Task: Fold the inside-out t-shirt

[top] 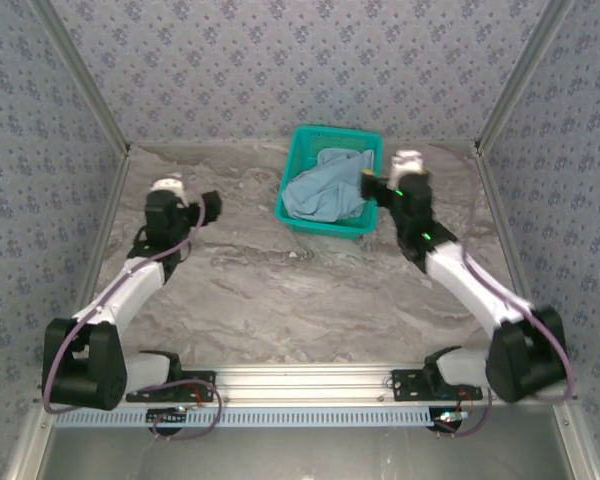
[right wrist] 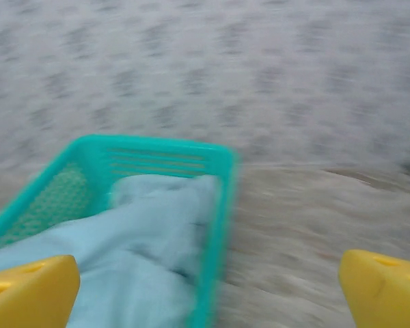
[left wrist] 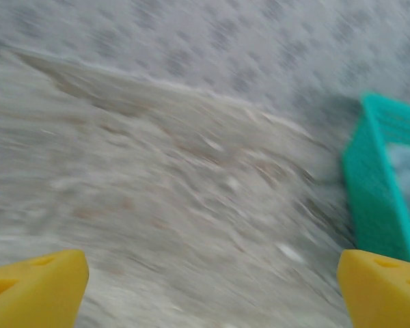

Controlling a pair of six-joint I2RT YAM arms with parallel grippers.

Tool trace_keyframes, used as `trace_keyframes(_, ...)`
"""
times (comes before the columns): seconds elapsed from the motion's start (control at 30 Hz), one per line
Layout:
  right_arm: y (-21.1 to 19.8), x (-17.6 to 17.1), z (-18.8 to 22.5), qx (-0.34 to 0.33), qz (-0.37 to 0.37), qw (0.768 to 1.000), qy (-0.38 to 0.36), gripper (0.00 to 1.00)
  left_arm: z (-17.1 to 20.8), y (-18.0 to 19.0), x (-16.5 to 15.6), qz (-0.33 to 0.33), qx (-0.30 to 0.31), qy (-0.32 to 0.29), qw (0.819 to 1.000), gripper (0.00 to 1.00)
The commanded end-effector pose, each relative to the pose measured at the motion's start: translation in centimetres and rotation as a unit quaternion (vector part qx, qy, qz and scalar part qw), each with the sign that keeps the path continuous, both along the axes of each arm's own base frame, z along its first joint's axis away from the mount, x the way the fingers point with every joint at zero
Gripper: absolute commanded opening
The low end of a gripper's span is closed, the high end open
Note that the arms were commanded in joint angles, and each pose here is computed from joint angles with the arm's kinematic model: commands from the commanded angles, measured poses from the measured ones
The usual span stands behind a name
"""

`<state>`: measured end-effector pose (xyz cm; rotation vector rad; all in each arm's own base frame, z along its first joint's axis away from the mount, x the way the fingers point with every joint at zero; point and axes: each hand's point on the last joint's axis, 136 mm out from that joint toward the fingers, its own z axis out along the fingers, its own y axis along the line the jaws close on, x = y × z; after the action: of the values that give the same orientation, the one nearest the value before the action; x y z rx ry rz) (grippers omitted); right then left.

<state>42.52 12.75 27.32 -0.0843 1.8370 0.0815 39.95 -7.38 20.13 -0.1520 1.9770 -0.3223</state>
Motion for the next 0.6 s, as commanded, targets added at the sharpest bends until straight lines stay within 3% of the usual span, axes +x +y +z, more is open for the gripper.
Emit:
trace_keyframes(0.0, 4.6, -0.4, -8.3, -0.088, 0.084, 0.976, 0.178, 1.00, -0.6, -3.0, -0.2, -0.031, 0.012, 0.040, 0.999, 0.94)
trace_keyframes(0.13, 7.8, 3.8, -10.9, -0.117, 0.101, 0.957, 0.247, 1.00, -0.9, -3.5, -0.4, -0.030, -0.003, 0.050, 0.998, 0.94)
trace_keyframes(0.27, 7.4, 7.1, -14.5, -0.147, 0.061, 0.943, 0.292, 1.00, -0.7, -3.5, -0.8, -0.029, -0.009, 0.049, 0.998, 0.95)
trace_keyframes(0.43, 6.2, 10.8, -18.8, -0.103, 0.028, 0.932, 0.345, 1.00, -0.8, -3.1, -1.2, -0.021, -0.007, 0.046, 0.999, 0.95)
trace_keyframes(0.57, 7.6, 12.7, -21.5, -0.067, 0.040, 0.926, 0.370, 0.98, -1.0, -2.9, -1.5, -0.016, -0.007, 0.048, 0.999, 0.96)
